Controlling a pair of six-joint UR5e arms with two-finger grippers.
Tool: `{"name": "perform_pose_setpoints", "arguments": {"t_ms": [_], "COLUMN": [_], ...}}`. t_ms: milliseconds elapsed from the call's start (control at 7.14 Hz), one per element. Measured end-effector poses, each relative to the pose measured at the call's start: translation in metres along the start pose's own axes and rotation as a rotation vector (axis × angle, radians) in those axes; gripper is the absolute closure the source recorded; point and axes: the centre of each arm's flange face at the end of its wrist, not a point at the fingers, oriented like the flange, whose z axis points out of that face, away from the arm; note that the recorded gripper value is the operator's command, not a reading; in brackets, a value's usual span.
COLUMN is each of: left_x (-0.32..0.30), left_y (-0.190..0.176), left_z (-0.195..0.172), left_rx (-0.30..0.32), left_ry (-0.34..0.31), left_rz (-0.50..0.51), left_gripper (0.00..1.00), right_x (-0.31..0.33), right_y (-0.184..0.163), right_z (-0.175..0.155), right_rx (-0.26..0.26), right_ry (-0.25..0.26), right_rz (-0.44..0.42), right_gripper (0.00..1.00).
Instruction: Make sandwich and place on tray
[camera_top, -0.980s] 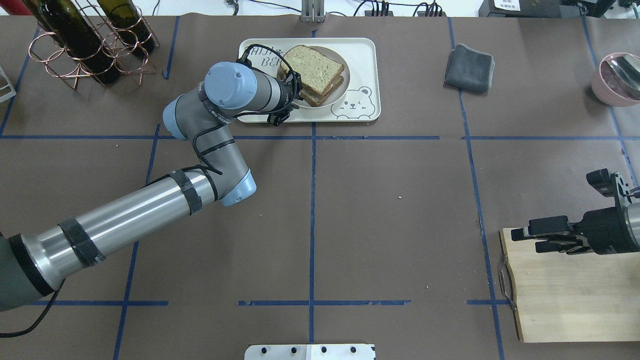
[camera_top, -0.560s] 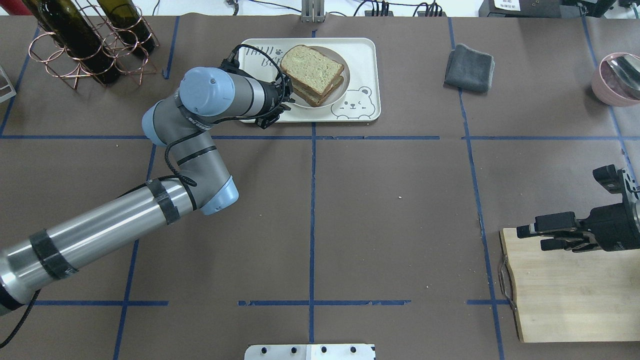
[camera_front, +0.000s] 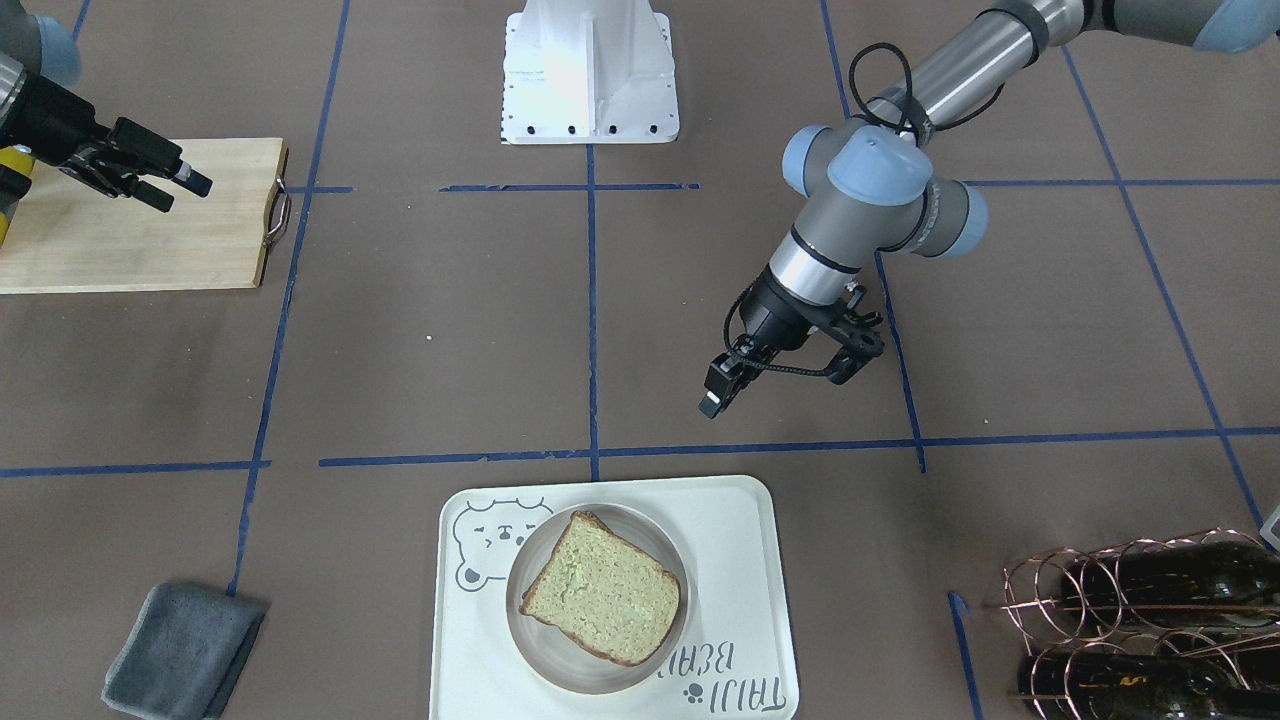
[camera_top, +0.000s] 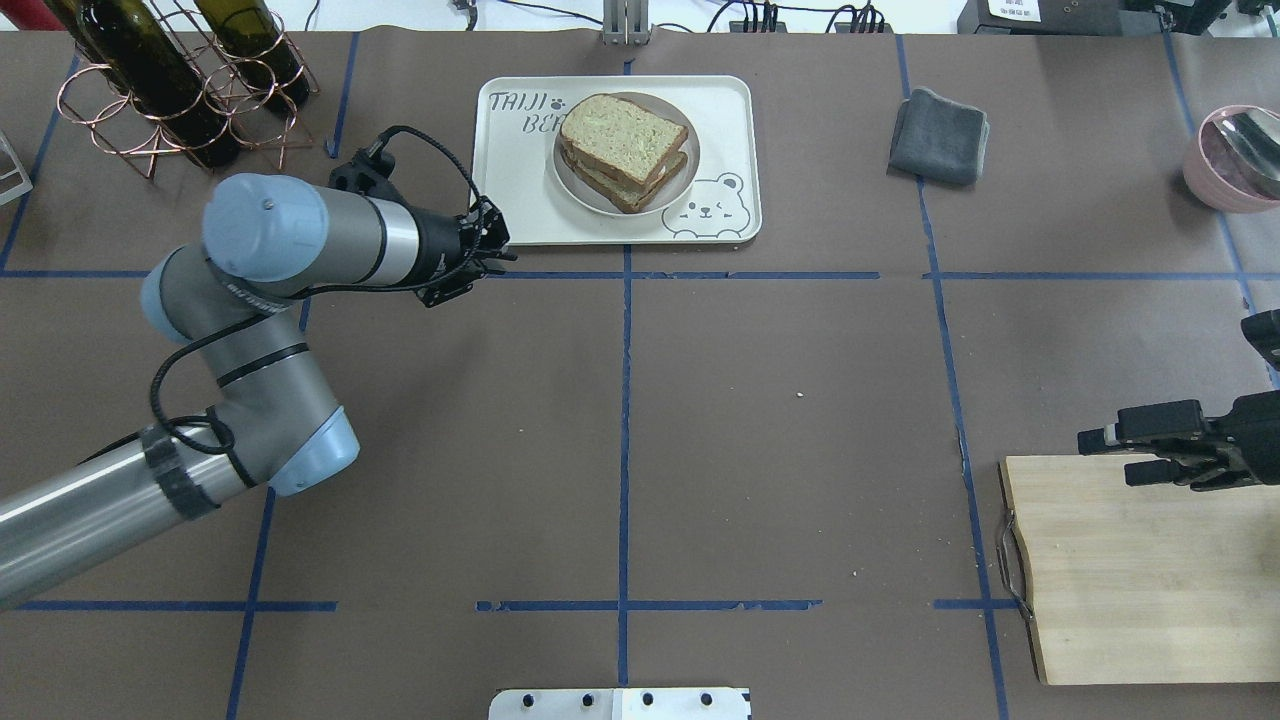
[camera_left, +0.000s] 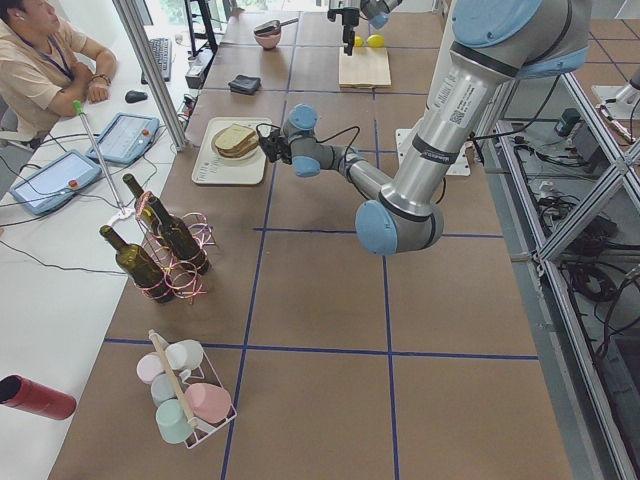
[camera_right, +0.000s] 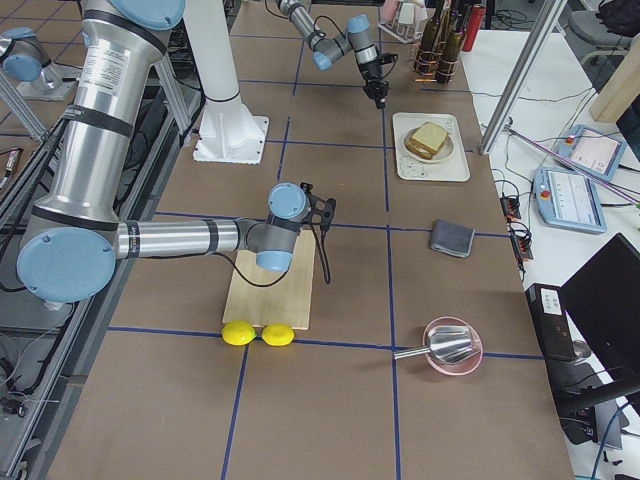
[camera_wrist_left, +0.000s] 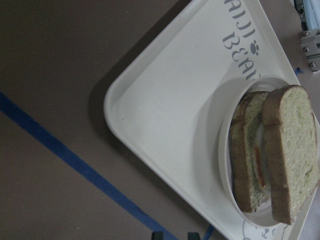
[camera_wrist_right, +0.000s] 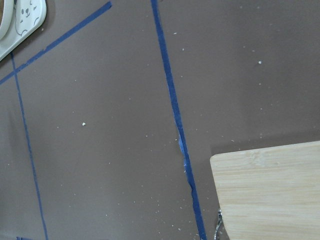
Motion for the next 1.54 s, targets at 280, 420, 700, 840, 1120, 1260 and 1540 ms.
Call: {"name": "perform_pose_setpoints", "arguments": {"t_ms": [280,420,700,840,1120,1260,1540], "left_x": [-0.081,-0.119,-0.192,-0.226,-0.280,-0.302,-0.330], "left_y": [-0.005,-0.013,-0.061,-0.099,-0.169,-0.198,-0.251], "left_z": [-0.060,-0.089,-0.141,-0.175,-0.245,-0.271,-0.316], "left_rx": [-0.070,-0.101,-0.119,-0.136,-0.154,-0.158,-0.169], "left_ry": [-0.058,-0.094,-0.182,-0.220,-0.257,-0.274,-0.364], "left_rz": [0.245,0.375,0.644,0.779,0.956,1.002,1.032], "left_gripper": [0.64,0.61,0.56,0.56,0.56,0.56,0.56], "right_x": [0.029,0.046,0.086,0.107,0.151,0.168,0.188], "right_y": [-0.003,-0.007,-0.013,-0.016,-0.018,-0.019,-0.031], "right_z": [-0.019,-0.027,-0.048,-0.062,-0.085,-0.093,-0.113], "right_rx": [0.036,0.050,0.050,0.028,-0.020,-0.035,-0.045], "right_ry": [0.062,0.118,0.243,0.285,0.329,0.352,0.393], "right_rz": [-0.040,-0.090,-0.197,-0.226,-0.264,-0.284,-0.326], "right_gripper": [0.00,0.00,0.00,0.00,0.00,0.00,0.00]}}
